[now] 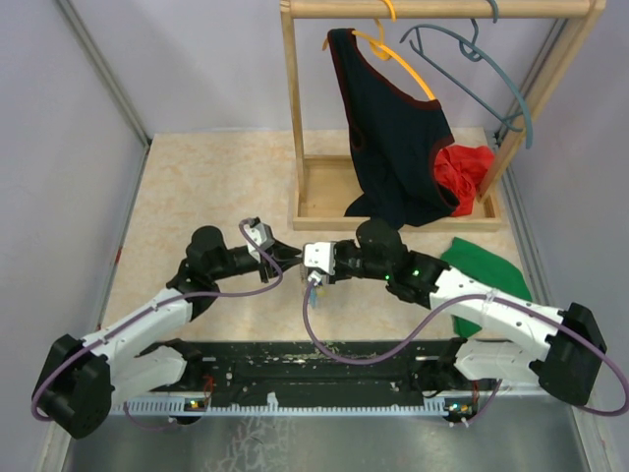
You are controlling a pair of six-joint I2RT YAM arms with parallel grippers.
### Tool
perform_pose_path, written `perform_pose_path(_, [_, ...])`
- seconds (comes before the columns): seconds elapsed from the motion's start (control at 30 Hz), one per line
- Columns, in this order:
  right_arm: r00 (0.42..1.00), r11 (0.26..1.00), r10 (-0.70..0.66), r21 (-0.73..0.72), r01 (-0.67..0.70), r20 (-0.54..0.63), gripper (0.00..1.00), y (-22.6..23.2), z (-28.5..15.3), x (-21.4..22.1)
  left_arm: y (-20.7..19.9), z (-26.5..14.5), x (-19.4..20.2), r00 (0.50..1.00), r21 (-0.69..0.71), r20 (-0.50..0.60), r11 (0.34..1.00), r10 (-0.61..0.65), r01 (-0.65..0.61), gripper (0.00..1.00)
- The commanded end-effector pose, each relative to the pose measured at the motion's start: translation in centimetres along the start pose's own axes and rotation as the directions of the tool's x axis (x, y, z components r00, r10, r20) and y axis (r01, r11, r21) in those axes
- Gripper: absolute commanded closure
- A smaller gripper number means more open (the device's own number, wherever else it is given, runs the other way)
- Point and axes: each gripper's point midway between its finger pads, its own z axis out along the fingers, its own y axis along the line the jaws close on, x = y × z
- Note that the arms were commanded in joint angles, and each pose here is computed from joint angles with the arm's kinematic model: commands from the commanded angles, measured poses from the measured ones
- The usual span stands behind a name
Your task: Put the keys on the keyring
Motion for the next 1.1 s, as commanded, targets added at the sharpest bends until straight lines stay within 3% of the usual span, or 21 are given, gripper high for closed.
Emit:
perform_pose_path(0.0, [0.995,0.998,-0.055,0.014,0.054,0.078,1.00,-1.7,-0.6,-3.5,0.1,0.0,-0.9,0.998,0.026,-0.014,0.998,0.065,-0.065,0.70])
perform_pose_path(0.27, [0.994,0.997,-0.064,-0.029,0.067,0.091,1.00,-1.4,-0.4,-4.2,-1.3,0.6,-1.3,0.996,0.145,-0.001,0.985,0.091,-0.090,0.69])
perform_pose_path(0.5, [0.993,0.997,-0.066,-0.028,0.069,0.102,1.00,-1.5,-0.4,-4.4,-1.7,1.0,-0.8,0.997,0.199,-0.024,0.978,0.072,-0.066,0.77])
perform_pose_path(0.73, [0.994,0.998,-0.061,0.001,0.061,0.092,1.00,-1.8,-0.9,-4.2,-1.5,0.9,-0.4,0.997,0.191,-0.045,0.980,0.065,-0.055,0.99])
perform_pose_path(1.07, [0.998,0.995,0.021,0.095,-0.027,0.066,1.00,-0.8,-1.4,-1.1,-0.5,0.8,-1.0,0.999,0.105,-0.035,0.994,0.042,-0.038,0.99])
